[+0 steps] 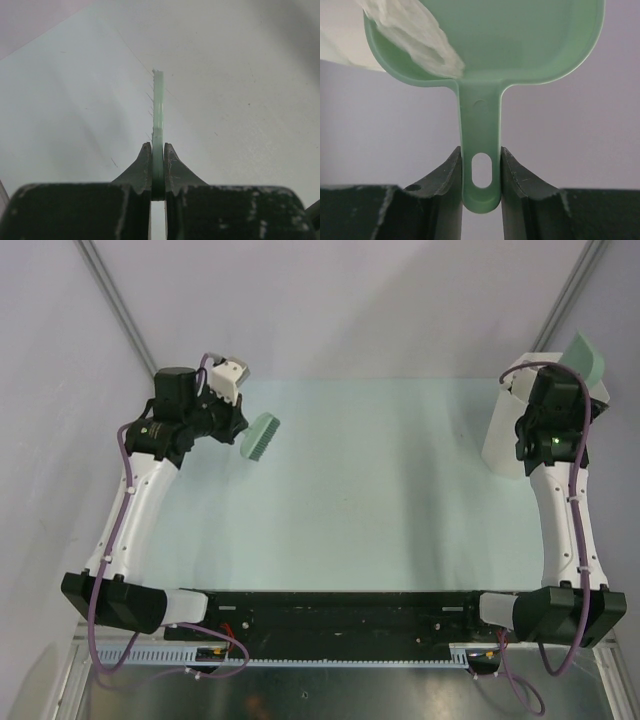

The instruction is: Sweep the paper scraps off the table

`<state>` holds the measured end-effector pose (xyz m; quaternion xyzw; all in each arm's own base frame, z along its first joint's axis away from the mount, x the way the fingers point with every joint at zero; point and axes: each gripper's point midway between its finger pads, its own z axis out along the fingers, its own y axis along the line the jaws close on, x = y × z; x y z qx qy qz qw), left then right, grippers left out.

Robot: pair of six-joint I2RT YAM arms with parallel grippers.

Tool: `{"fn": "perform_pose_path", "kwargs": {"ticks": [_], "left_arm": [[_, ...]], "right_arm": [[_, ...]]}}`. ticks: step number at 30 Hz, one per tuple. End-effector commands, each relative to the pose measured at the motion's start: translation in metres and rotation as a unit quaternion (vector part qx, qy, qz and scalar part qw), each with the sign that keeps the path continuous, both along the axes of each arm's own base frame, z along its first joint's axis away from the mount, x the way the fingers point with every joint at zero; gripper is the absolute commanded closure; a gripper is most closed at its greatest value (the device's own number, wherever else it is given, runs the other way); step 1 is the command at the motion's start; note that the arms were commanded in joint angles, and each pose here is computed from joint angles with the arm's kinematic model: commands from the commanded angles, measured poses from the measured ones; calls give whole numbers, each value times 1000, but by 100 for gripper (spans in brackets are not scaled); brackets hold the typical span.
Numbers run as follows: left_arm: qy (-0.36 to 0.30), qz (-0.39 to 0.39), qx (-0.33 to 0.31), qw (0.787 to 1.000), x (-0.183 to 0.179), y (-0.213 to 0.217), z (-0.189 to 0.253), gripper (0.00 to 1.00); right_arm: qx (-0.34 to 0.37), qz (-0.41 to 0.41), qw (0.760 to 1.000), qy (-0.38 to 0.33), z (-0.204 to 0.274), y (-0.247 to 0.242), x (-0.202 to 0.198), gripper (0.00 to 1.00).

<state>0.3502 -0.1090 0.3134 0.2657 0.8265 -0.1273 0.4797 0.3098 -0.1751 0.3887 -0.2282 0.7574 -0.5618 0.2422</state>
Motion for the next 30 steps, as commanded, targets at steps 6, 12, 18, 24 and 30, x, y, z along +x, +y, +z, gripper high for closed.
{"fn": "perform_pose_path", "kwargs": {"ticks": [6,12,18,24,30], "left_arm": [[-21,-8,13,1000,-3,3,4,100],[-23,-14,9,1000,-2,0,7,100],[-22,-18,12,1000,-2,0,5,100],[-22,-19,15,999,-3,0,3,100],[-24,-16,23,999,-3,4,1,100]], "right_arm": [[-96,87,987,91,17,-5,24,100],[-78,131,979,132,-5,4,27,100],[-75,171,967,174,-19,13,29,100],[-41,200,959,197,-40,22,29,100],[-99,77,983,133,-3,-17,33,100]]}}
